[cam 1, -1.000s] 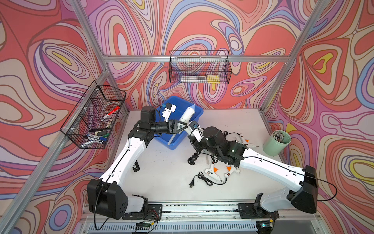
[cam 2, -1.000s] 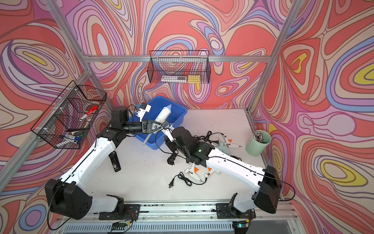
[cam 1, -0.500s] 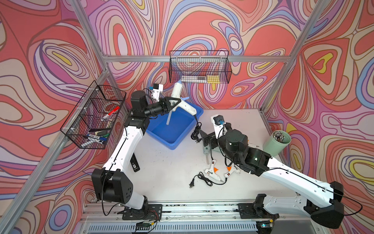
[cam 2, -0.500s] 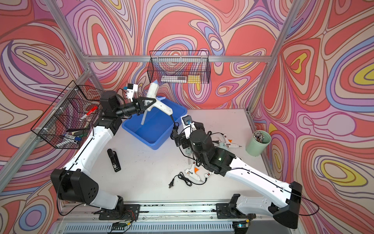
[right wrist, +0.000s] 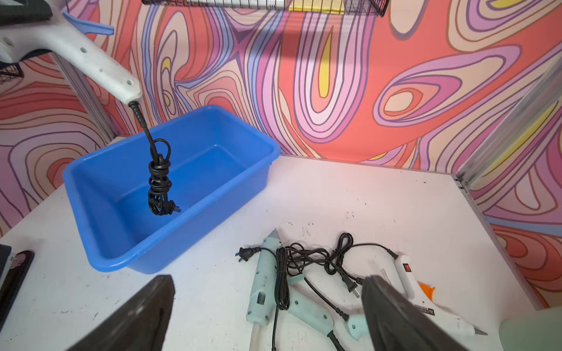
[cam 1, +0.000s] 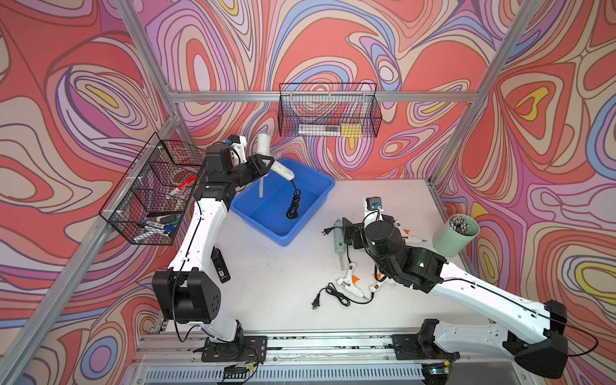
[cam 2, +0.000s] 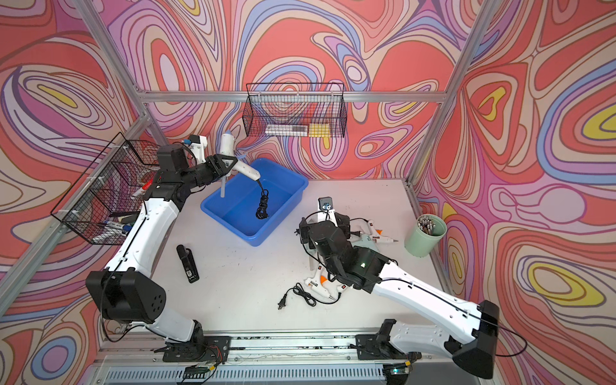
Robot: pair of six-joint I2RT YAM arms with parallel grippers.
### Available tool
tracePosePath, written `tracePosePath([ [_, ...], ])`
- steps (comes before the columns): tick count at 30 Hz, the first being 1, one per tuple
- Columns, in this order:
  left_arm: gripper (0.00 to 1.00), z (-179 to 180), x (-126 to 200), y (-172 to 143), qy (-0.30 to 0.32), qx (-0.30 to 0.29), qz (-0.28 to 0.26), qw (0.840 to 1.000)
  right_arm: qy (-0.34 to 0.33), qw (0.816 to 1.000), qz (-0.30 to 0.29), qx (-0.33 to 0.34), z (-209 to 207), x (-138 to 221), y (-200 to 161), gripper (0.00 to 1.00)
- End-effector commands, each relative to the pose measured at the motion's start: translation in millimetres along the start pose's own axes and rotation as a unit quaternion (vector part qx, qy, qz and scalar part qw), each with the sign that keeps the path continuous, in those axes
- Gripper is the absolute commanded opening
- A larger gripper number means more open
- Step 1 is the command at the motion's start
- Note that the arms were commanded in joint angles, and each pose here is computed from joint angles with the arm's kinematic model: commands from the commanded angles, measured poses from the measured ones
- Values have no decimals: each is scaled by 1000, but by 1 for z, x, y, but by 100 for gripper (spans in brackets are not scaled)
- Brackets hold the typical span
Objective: Put the hot melt glue gun into the storage box
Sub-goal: Place the hot melt adhesive gun in the storage box.
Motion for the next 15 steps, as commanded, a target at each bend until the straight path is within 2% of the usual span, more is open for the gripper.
tracePosePath([
  [1,0,19,-6,0,47,-52,8,998,-40,998,45,9,-6,-10,-23,98],
  [7,0,56,-36,-50,69,-14,73,995,-109,989,98,29,-16,-23,-51,98],
  [15,0,83,-77,-110,74,12,139,987,-158,977,145,14,-38,-30,-81,98],
])
Point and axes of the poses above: each gripper's point midway between its finger pads, its own x axis back along the fingers, its own z axis along the line the jaws close on, y = z × x, the point moved 1 cm from there along x, back along the fingers, and after that the axes turned 14 degrees about -x, right-handed, at the moved point
